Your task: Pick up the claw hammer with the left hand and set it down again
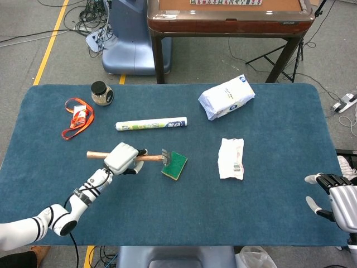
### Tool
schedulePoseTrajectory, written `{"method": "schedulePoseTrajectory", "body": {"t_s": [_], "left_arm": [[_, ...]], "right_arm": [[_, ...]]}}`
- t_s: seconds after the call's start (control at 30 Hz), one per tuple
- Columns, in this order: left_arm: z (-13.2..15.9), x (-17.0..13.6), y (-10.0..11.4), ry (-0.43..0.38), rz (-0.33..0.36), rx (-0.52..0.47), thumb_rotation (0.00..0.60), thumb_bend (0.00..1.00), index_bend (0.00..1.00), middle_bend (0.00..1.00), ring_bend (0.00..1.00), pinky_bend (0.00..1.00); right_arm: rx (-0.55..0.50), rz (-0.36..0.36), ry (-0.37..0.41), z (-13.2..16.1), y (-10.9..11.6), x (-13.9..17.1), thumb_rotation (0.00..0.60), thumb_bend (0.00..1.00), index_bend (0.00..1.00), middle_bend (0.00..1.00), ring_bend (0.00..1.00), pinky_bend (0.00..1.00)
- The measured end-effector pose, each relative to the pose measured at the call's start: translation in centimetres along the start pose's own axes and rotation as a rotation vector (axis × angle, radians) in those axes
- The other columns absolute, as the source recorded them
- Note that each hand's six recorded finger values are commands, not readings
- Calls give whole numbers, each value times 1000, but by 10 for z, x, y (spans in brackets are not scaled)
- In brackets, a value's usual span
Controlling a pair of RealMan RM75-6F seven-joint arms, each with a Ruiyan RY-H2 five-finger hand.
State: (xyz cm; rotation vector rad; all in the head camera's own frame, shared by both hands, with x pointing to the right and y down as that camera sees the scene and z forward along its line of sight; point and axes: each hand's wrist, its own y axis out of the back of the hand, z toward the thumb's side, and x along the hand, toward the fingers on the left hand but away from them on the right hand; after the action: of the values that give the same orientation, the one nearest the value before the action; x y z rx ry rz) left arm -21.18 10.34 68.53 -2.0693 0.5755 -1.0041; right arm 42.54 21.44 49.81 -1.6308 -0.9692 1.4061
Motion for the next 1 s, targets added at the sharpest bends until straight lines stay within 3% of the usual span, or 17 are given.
{"method": "schedulePoseTrajectory", "body": {"t_s": [0.17, 0.4, 0.73, 1.0], "left_arm": [[14, 4, 4, -121, 47, -29, 600, 621, 712, 783, 720, 891], [26, 11, 1, -195, 60, -72, 600, 621, 710, 782, 738, 924], [20, 21, -1, -175, 103, -63, 600, 621, 708, 781, 774, 947], [10, 23, -12, -157, 90, 63, 600, 621, 712, 781, 789, 947]], "right_arm": [[0, 8, -5, -1, -2, 0, 600, 278, 394, 428, 359, 433], [2, 17, -16, -4, -4, 0, 600, 278, 394, 428, 359, 433], [1, 24, -23, -6, -6, -1, 600, 278, 394, 428, 359, 433], [3, 31, -26, -7, -7, -2, 600, 279, 394, 429, 359, 433]]}}
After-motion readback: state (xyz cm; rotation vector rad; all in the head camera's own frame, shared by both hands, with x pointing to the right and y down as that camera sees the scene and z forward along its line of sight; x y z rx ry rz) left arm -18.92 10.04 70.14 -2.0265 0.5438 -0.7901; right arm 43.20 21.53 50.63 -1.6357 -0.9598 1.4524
